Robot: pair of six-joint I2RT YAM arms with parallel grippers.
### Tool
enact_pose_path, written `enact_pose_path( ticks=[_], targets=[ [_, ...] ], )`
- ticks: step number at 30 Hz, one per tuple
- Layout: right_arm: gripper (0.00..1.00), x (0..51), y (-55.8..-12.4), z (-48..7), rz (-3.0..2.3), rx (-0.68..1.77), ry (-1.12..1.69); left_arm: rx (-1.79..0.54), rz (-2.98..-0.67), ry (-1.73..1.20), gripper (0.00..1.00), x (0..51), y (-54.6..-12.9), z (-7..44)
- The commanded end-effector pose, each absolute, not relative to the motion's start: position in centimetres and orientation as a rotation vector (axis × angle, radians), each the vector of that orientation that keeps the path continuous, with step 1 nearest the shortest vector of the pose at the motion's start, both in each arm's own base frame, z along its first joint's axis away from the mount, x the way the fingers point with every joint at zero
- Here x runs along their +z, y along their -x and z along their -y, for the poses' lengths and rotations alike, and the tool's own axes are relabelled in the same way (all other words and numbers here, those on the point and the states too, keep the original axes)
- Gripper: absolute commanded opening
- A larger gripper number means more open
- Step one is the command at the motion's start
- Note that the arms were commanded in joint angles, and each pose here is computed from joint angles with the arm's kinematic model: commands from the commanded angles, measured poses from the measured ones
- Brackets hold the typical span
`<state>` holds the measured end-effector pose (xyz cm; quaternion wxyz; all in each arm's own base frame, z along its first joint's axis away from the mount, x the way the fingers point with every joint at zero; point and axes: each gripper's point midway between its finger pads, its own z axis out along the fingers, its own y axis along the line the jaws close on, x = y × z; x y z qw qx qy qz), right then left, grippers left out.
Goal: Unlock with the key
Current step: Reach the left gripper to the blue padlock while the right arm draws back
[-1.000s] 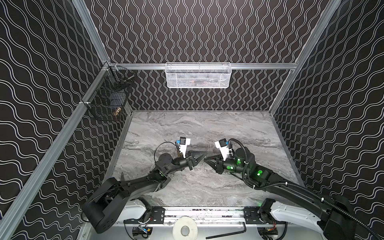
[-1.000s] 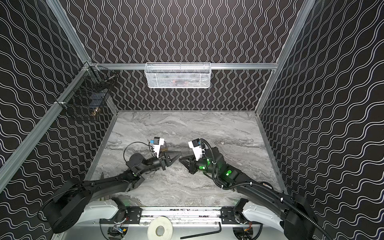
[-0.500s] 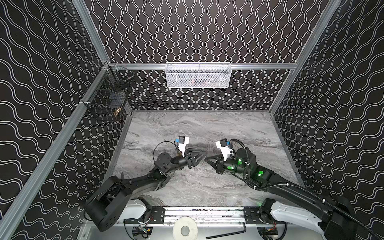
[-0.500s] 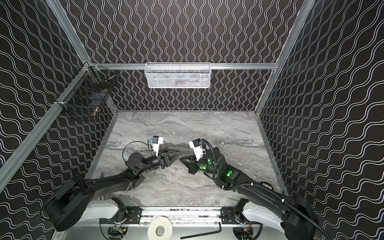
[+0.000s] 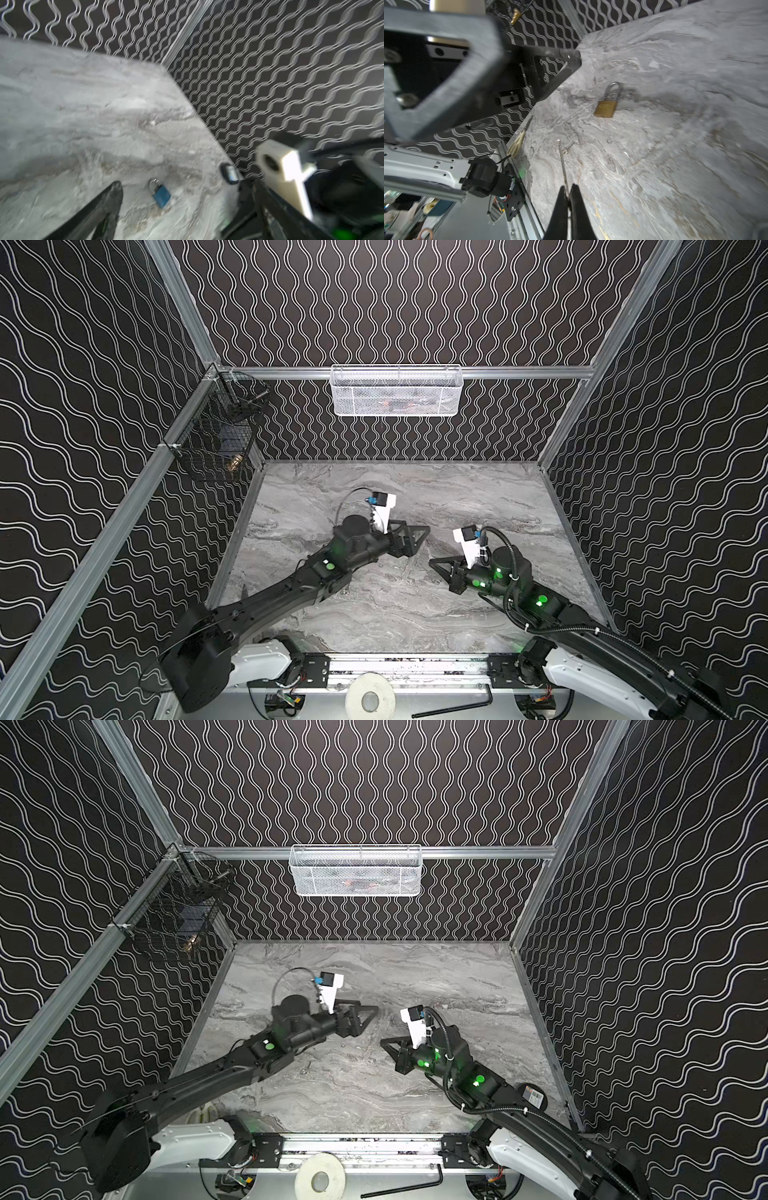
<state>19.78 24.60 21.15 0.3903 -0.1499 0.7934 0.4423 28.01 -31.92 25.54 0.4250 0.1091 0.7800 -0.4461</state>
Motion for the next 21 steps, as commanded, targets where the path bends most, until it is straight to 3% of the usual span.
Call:
enact_pose_path(
  ticks=[1,5,12,21],
  targets=[
    [0.00,17.3,-21.1,-20.1,-2.198,0.881,0.078,-0.718,-2.246,-0.133,0.99,18.9,-29.4,29.6],
    [0.00,12.9,-20.1,-14.0,-2.389,0.560,-0.237,-0.576,-2.483,-0.101,0.99,16.0,-30.2,32.9],
    [0.00,10.6,-18.6,-10.3,-2.384,0.446,-0.427,-0.439,-2.886,-0.016,0.98,9.7,-29.3,39.7],
    [0.00,9.4,-17.2,-10.0,-2.386,0.528,-0.455,-0.288,-2.939,0.124,0.83,5.7,-25.9,43.4]
  ],
)
